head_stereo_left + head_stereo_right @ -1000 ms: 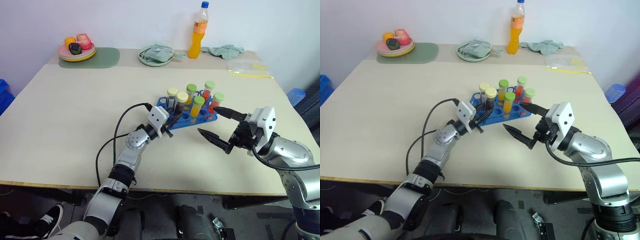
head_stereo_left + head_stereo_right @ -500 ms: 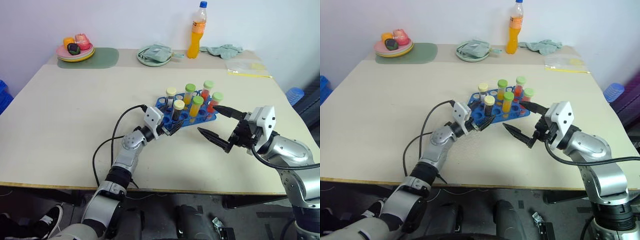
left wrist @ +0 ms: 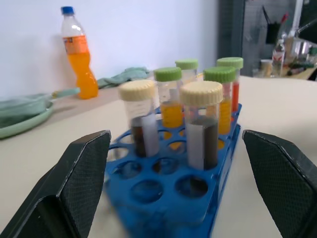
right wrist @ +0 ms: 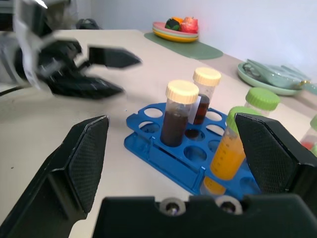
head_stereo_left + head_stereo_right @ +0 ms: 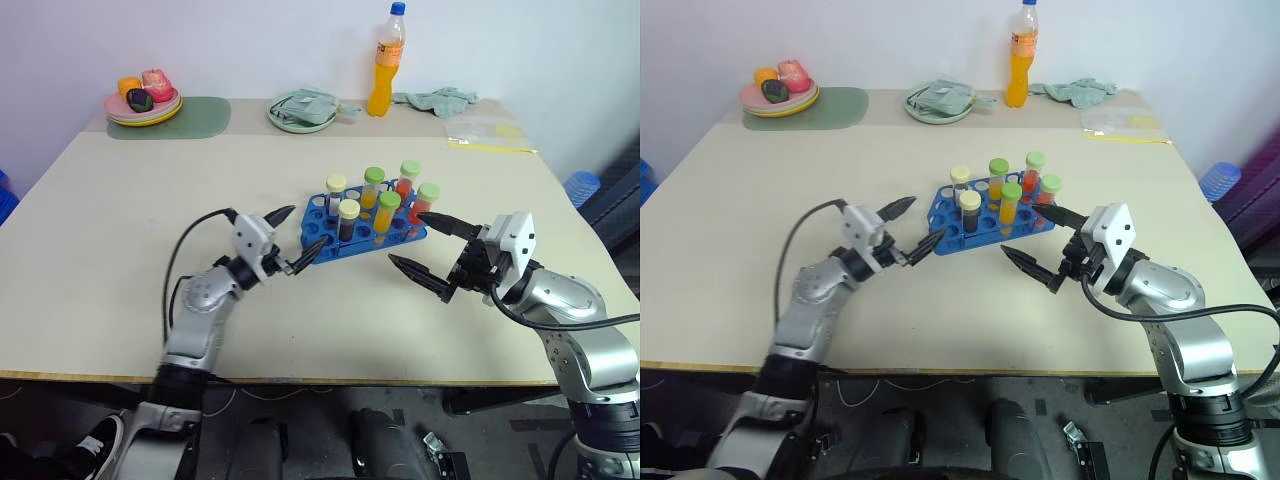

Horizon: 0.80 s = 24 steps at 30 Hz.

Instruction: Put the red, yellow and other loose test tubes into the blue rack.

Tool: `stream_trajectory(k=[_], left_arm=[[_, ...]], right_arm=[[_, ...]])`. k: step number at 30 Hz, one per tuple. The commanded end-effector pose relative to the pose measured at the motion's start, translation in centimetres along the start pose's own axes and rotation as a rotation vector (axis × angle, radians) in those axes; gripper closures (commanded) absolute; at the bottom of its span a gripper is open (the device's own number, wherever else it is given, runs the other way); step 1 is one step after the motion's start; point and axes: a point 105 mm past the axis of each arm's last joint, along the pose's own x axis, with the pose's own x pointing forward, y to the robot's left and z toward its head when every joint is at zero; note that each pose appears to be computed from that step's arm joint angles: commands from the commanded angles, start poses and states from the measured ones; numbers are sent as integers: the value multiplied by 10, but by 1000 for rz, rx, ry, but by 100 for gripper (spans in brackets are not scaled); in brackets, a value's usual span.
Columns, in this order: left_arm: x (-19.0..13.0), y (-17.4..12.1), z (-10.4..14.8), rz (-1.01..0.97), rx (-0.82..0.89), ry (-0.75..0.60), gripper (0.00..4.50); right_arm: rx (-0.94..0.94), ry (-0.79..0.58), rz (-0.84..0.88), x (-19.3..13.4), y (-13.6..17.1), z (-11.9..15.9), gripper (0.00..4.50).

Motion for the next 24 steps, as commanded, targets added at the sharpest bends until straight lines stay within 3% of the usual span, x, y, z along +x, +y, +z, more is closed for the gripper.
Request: stream_trajectory(k=[1,11,16,24], left_arm=[[-31,18,21,-58,-14,11,12],[-93,40,31,-237,78,175,12],[-101,62,21,-178,117,194,12],[-87,37,12,-203,87,128,12]], right_arm=[[-29,23,-4,-19,-8,2,0],[-47,171,-85,-67,-38,-18,0],[-51,193,-75,-66,-31,-20,0],[-94,203,-71,-62,-46,-6,0]])
